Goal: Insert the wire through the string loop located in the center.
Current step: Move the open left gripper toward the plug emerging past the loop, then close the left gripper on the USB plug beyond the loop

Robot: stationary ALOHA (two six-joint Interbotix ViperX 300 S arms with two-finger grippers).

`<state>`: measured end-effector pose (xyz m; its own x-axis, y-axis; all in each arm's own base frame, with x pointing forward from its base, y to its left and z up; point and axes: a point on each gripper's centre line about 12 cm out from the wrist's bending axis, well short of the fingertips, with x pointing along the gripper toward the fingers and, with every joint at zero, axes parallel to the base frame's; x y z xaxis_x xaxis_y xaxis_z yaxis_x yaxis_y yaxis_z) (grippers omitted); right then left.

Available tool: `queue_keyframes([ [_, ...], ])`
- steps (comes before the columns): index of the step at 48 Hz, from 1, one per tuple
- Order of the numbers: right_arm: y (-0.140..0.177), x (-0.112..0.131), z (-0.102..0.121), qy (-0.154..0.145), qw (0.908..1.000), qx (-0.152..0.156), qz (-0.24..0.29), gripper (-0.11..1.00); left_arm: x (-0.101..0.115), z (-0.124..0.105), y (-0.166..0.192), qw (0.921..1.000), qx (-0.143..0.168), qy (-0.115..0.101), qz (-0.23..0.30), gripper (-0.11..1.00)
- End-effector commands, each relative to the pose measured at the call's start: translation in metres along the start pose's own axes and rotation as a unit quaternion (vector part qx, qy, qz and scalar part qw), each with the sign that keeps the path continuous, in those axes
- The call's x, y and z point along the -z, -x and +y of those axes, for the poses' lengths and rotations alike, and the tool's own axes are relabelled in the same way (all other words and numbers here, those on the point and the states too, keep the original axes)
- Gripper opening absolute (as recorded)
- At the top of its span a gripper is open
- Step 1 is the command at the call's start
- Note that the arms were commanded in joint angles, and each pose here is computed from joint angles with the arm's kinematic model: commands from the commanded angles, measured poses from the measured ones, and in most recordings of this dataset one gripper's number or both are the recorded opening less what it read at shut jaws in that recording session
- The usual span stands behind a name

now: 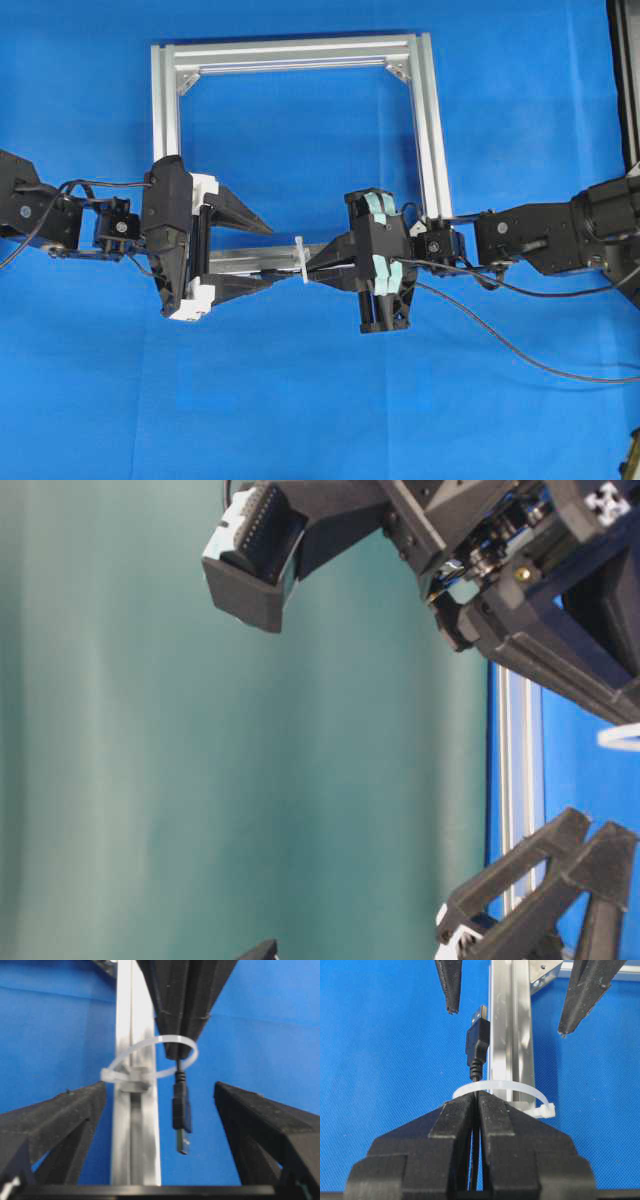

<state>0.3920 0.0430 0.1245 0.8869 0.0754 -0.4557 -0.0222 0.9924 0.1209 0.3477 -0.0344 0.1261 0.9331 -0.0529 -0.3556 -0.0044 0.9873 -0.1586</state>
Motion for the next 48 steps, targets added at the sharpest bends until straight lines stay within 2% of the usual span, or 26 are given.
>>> queue_keyframes([
  [1, 0.002, -0.009, 0.002, 0.000, 0.9999, -0.003, -0.014, -0.02, -0.010, -0.005, -0.002, 0.9999, 0.007, -0.001, -0.012, 0.91],
  [15, 0.002, -0.010, 0.002, 0.000, 0.9999, -0.003, -0.015, -0.02, 0.006, -0.004, -0.012, 0.9999, 0.003, -0.002, 0.016, 0.91],
  [48, 0.002, -0.010, 0.002, 0.000, 0.9999, -0.003, -0.015, -0.02, 0.007, -0.004, -0.013, 0.9998, 0.004, -0.003, 0.018, 0.91],
])
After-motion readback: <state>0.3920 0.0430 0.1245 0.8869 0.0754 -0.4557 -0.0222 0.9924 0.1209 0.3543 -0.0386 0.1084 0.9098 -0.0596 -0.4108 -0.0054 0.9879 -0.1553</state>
